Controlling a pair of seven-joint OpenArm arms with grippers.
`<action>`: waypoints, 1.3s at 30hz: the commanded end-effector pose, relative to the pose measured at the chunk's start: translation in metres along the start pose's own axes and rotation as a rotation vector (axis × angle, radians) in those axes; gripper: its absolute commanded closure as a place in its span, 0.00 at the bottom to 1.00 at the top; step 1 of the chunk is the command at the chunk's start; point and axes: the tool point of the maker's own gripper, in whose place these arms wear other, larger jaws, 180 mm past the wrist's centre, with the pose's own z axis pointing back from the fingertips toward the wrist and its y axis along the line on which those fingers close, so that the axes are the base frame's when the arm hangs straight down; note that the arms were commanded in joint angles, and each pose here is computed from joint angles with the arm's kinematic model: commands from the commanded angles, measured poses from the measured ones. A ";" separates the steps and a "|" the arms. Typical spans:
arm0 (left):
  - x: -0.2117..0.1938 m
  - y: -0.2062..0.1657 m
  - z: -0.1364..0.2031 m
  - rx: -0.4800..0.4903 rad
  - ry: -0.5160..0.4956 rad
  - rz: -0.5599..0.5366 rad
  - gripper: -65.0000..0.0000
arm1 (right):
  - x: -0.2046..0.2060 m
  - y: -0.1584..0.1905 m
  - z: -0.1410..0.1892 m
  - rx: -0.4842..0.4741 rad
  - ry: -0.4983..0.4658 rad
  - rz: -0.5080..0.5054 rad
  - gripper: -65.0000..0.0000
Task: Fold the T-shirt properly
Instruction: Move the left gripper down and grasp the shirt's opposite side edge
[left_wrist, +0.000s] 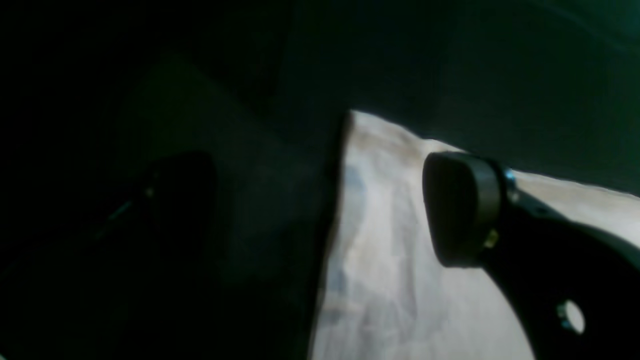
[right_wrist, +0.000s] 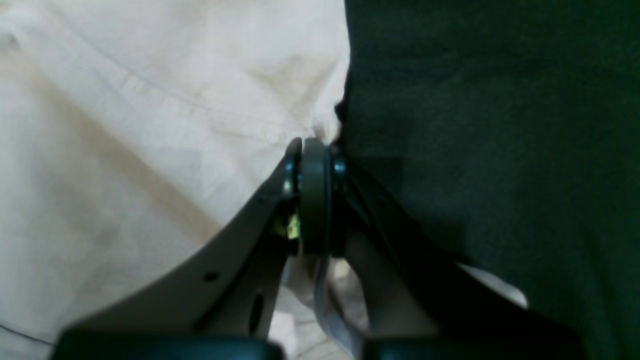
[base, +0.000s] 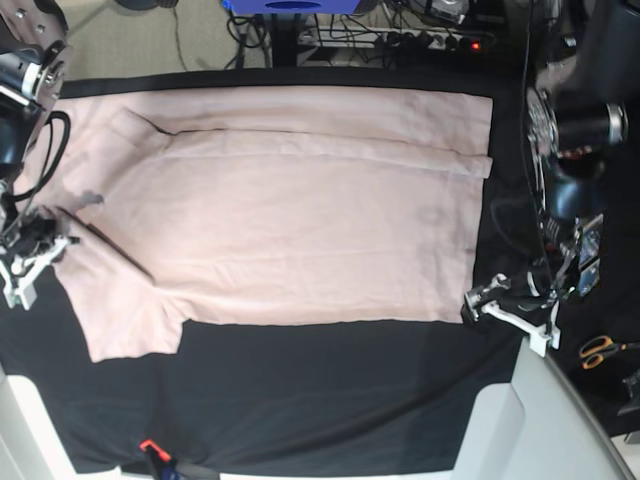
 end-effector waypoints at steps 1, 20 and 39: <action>0.030 -0.005 0.001 -0.011 -0.064 0.000 0.02 | 0.025 -0.011 0.008 -0.019 -0.062 0.006 1.00; -0.034 -0.054 -0.030 -0.061 0.066 -0.015 0.02 | 0.025 -0.013 0.009 -0.023 -0.064 0.006 1.00; -0.062 -0.035 -0.030 -0.030 0.042 -0.017 1.00 | 0.024 -0.011 0.009 -0.020 -0.067 0.005 1.00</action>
